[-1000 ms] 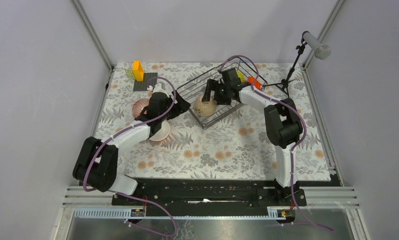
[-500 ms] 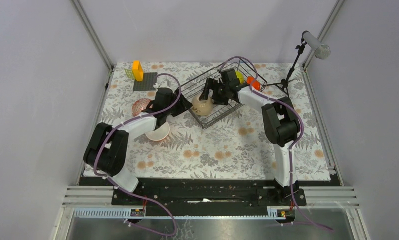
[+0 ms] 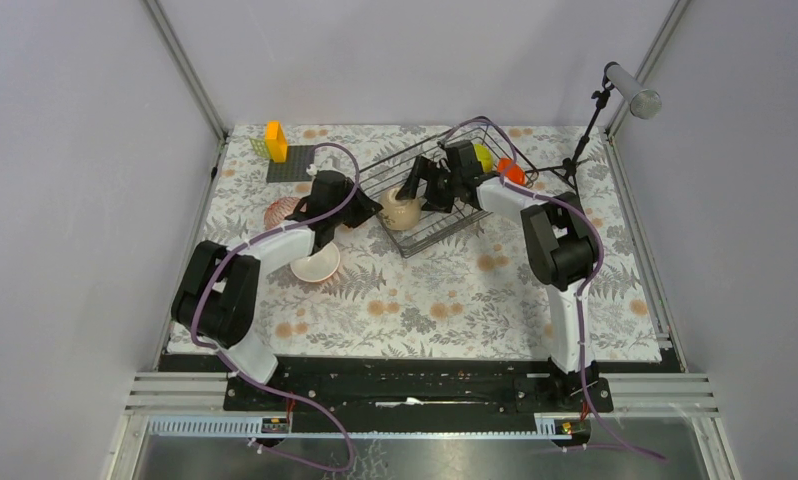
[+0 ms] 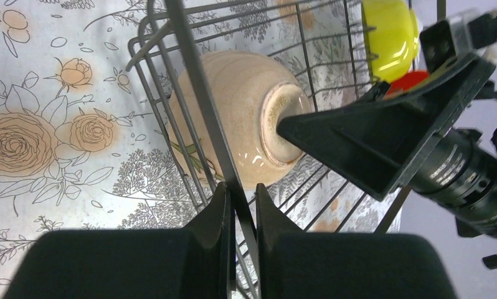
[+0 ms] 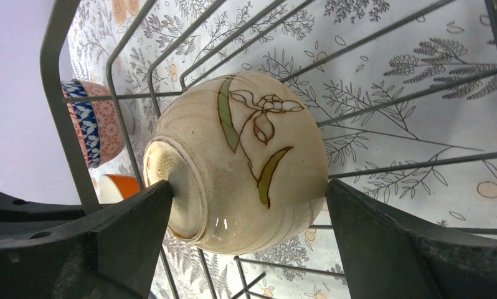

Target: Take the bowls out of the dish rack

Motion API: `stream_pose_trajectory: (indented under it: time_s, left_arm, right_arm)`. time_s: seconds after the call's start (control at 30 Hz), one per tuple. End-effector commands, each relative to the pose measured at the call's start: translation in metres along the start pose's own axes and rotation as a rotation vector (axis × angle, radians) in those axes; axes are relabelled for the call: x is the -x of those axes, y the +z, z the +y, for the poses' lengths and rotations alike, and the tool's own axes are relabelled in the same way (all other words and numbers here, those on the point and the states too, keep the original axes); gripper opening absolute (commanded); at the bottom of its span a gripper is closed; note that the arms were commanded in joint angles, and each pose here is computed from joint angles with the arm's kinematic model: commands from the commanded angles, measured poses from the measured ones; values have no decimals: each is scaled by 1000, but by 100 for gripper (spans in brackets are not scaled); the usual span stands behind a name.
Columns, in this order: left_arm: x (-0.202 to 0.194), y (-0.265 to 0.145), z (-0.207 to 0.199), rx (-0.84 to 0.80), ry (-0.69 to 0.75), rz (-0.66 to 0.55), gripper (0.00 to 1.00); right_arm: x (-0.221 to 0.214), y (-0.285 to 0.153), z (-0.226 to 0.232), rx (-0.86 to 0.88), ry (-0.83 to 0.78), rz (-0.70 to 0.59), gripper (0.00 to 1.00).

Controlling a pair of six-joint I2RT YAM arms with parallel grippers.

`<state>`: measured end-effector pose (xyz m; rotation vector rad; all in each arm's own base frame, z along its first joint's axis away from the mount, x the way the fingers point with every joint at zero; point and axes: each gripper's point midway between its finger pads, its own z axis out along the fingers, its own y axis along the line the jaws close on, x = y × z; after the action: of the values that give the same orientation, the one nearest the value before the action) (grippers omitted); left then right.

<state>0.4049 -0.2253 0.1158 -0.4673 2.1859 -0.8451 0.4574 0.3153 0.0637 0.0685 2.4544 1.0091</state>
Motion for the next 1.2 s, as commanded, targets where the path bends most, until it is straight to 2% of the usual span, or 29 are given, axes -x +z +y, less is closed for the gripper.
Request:
stream_pose_trajectory:
  time_s: [0.0, 0.47, 0.53, 0.73, 0.93, 1.17]
  left_arm:
    - [1, 6, 1, -12, 103, 7, 1]
    - [-1, 5, 1, -15, 107, 12, 0]
    - [0, 5, 2, -10, 107, 10, 0]
    - [7, -1, 2, 12, 110, -22, 2]
    - [13, -7, 1, 21, 112, -47, 5]
    - [15, -11, 1, 31, 112, -55, 7]
  right_arm:
    - [-15, 7, -16, 20, 73, 53, 100]
    - [-22, 16, -7, 104, 135, 96, 100]
    - [-18, 12, -2, 111, 123, 82, 97]
    - [0, -3, 4, 61, 53, 30, 79]
    - [18, -27, 4, -47, -35, -21, 74]
    - [29, -46, 24, -18, -63, -53, 66]
